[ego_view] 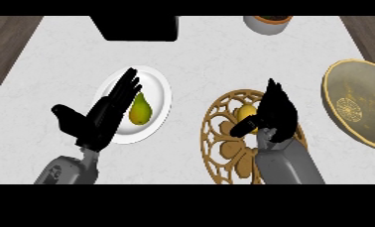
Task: Pick the lemon from the placemat and place it in the bowl
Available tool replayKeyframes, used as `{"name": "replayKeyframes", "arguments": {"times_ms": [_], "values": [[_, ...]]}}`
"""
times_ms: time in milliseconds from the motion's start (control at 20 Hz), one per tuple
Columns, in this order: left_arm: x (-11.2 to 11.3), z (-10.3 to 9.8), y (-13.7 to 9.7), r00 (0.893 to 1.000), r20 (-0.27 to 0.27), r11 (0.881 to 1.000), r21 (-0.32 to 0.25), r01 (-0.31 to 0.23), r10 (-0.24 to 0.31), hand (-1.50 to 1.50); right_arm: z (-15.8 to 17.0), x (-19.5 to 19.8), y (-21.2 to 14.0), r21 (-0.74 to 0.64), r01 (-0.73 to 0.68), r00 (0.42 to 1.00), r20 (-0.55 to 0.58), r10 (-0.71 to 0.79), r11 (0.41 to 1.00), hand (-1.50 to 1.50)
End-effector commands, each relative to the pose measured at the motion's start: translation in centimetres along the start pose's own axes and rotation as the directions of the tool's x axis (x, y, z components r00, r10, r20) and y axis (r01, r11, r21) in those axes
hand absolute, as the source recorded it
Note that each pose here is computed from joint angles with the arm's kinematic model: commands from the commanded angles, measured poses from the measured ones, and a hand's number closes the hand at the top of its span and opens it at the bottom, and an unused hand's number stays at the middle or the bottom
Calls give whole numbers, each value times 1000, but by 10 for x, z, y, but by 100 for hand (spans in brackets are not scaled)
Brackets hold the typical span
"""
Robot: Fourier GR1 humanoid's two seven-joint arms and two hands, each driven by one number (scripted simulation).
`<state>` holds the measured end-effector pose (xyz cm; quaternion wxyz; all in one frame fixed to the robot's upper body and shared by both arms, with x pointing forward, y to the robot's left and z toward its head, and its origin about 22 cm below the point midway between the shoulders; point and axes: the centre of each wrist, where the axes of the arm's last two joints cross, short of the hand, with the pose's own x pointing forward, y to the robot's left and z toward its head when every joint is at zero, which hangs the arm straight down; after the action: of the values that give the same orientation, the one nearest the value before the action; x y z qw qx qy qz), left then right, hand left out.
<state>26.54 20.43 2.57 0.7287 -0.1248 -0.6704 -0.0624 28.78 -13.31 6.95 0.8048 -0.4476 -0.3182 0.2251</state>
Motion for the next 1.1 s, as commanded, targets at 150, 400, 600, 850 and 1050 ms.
{"name": "replayKeyframes", "arguments": {"times_ms": [150,400,600,850,1050], "values": [[-15,3,-7,1000,3,1000,-8,1,-1,0,-4,19,-4,56,-104,969,-219,114,993,-150],[2,-7,-4,1000,1,999,32,1,-1,0,-3,18,3,58,-115,968,-218,124,992,-150],[-21,10,-12,1000,15,1000,-11,6,-6,0,-7,28,18,35,-99,970,-219,105,994,-150],[-5,-4,-3,1000,-1,1000,2,-14,14,0,-9,20,26,44,-110,964,-238,117,993,-150],[5,1,-7,1000,19,1000,2,-1,1,0,-19,7,21,35,-125,952,-276,129,992,-150]]}}
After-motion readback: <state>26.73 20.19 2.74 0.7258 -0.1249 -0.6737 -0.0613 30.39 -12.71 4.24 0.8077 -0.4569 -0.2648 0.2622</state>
